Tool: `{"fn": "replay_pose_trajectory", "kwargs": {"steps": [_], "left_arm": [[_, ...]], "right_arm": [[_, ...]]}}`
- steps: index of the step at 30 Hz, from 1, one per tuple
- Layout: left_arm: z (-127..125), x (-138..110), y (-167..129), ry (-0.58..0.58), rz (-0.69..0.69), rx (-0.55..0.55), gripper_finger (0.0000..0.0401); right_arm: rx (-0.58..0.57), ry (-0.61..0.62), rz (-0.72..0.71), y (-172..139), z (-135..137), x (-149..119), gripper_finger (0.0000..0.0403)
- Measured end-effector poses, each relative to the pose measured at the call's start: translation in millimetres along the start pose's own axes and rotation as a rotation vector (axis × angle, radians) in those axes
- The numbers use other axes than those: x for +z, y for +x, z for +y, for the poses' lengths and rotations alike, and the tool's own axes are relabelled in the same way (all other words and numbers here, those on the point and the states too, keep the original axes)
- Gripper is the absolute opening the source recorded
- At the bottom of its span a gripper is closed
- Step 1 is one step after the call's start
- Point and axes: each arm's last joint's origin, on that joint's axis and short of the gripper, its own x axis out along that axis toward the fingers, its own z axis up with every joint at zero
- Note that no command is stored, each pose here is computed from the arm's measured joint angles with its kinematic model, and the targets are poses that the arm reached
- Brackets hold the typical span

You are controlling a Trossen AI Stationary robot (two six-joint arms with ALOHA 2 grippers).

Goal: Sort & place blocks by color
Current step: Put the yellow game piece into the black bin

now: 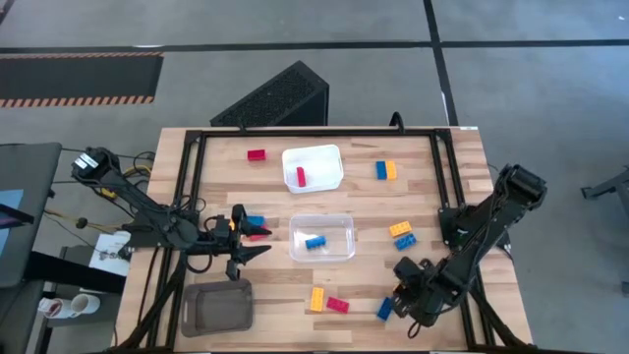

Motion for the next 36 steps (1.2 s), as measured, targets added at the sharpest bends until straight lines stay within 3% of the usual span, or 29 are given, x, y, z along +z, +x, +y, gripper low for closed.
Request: {"fn": "replay_pose_trajectory", "kwargs": {"steps": [14,19,25,36], "left_arm": [[6.4,-18.2,15.0,-0.024,0.048,0.058,0.0169],[10.0,-24.0,27.3,-0.054,0.023,0.011,0.0174],[17.5,-34.4,41.4,-0.107,0.005,-0.001,0.0207],[25.9,-48.1,70.1,-0.174,0.039,-0.114,0.0282]], "right_arm": [[0.133,-0.132,-0.513,-35.2,8.0,59.5,0.0149],[0.173,-0.202,-0.626,-37.9,19.5,80.3,0.0146],[0.229,-0.284,-0.766,-35.1,38.3,109.1,0.0156],[0.437,-0.402,-0.870,-16.8,60.6,153.6,0.0155]]}}
